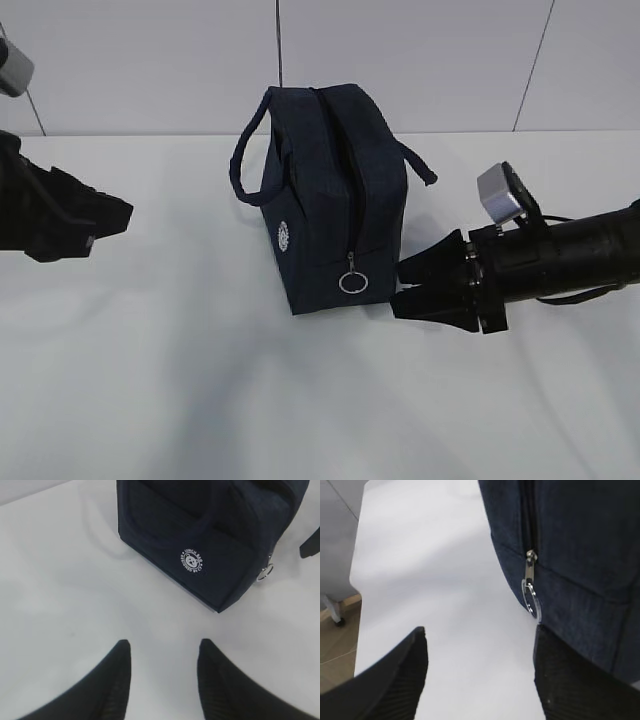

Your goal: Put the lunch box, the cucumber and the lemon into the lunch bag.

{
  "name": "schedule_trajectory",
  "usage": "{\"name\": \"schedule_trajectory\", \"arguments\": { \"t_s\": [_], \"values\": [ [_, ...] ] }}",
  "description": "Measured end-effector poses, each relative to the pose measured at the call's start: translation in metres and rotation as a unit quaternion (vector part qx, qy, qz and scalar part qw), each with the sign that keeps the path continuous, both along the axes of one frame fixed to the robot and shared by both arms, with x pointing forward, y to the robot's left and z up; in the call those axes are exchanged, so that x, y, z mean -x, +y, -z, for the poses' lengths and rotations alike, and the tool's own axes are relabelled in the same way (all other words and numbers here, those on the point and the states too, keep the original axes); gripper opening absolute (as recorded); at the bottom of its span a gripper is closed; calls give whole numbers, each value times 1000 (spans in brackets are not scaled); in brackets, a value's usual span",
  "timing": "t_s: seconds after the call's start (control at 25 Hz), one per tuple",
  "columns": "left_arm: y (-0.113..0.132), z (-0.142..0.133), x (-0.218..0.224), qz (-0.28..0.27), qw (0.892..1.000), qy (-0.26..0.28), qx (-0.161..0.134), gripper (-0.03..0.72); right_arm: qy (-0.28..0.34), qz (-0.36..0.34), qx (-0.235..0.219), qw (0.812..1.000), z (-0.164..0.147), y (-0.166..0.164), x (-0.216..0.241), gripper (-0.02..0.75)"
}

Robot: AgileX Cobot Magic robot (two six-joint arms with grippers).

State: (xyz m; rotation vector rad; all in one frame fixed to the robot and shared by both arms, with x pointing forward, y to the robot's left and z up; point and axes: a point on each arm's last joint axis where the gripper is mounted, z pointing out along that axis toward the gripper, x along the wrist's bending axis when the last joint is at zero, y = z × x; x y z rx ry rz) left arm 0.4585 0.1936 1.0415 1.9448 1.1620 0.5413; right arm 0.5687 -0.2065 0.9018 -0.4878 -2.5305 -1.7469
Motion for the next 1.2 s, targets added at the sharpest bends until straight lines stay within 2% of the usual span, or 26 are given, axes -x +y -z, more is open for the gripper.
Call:
{"name": "schedule_trajectory", "arguments": {
  "t_s": [0.48,0.68,0.96,1.2],
  "values": [
    [-1,5,-6,-3,1000,-3,-6,318,-14,15,-22,1000,25,16,-5,458],
    [-1,5,-6,-3,1000,-5,-7,319,-30,35,-31,998,24,16,-10,458],
    [-1,5,-6,-2,1000,-5,-8,318,-45,18,-31,998,23,29,-6,457],
    [-1,5,-6,-2,1000,-5,-8,318,-47,32,-26,998,24,33,-8,456]
  ]
}}
